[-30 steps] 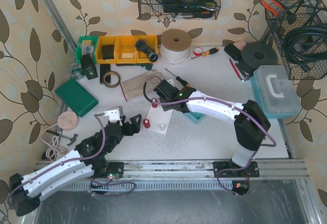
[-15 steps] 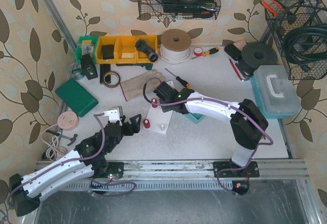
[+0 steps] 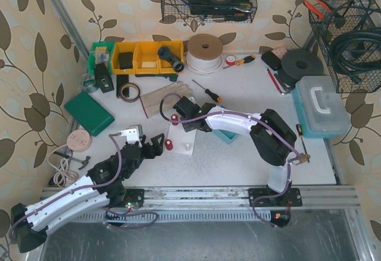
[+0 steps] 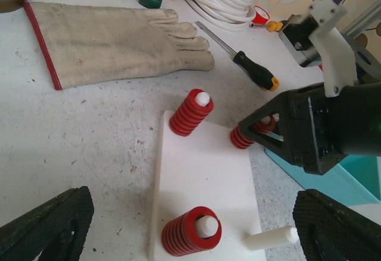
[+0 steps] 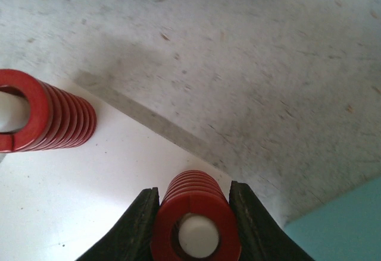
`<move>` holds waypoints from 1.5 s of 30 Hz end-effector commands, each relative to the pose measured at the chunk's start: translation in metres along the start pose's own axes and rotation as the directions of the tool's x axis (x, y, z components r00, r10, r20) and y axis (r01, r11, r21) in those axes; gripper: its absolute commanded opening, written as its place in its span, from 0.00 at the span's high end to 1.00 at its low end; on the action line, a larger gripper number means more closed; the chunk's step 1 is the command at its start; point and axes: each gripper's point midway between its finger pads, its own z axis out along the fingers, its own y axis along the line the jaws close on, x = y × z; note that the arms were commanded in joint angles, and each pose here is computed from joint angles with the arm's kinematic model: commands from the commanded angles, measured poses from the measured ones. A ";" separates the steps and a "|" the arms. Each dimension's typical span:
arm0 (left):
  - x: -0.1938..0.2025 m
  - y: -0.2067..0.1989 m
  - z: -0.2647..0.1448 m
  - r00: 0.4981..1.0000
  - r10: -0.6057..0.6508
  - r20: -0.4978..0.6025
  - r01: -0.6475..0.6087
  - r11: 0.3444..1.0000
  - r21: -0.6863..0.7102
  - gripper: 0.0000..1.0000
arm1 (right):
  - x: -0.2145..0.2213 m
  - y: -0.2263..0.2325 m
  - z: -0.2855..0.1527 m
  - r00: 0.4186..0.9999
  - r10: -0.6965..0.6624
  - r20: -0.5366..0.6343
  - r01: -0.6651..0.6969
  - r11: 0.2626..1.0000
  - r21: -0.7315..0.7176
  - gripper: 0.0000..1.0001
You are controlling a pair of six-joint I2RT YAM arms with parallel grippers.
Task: Install the large spring
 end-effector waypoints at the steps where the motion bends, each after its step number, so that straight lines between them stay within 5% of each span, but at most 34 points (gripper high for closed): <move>1: -0.009 0.002 0.000 0.999 -0.028 0.042 0.029 1.000 -0.004 0.06 | -0.022 0.020 -0.002 0.998 -0.027 0.049 0.030 0.998 -0.062 1.00; 8: -0.009 0.002 0.000 0.999 -0.029 0.044 0.029 1.000 -0.003 0.06 | -0.014 0.034 0.008 0.998 -0.062 0.017 0.063 0.991 -0.118 1.00; 12: -0.009 0.002 0.000 0.999 -0.028 0.043 0.028 1.000 -0.004 0.06 | -0.014 0.032 0.001 0.999 -0.042 0.016 0.044 0.991 -0.123 0.55; 16: -0.009 -0.001 -0.001 0.999 -0.026 0.030 0.026 1.000 -0.002 0.06 | -0.024 0.023 -0.020 0.999 -0.019 0.044 0.024 0.993 -0.113 0.41; 23: -0.016 -0.016 -0.004 0.998 0.038 -0.059 -0.040 0.999 -0.022 0.06 | -0.050 -0.008 -0.093 0.991 0.048 0.121 -0.030 0.989 -0.147 0.41; 28: -0.030 -0.037 -0.009 0.987 0.089 -0.136 -0.093 0.995 -0.024 0.07 | -0.032 -0.058 -0.115 0.976 0.216 0.027 -0.205 0.955 -0.215 0.48; 34: -0.041 -0.067 -0.001 0.970 0.142 -0.197 -0.141 0.990 0.016 0.08 | -0.004 -0.104 -0.116 0.906 0.419 -0.063 -0.420 0.872 -0.251 0.51; 45: -0.031 -0.080 0.019 0.950 0.221 -0.223 -0.213 0.975 0.060 0.08 | 0.024 -0.108 -0.076 0.779 0.590 -0.213 -0.626 0.755 -0.195 0.50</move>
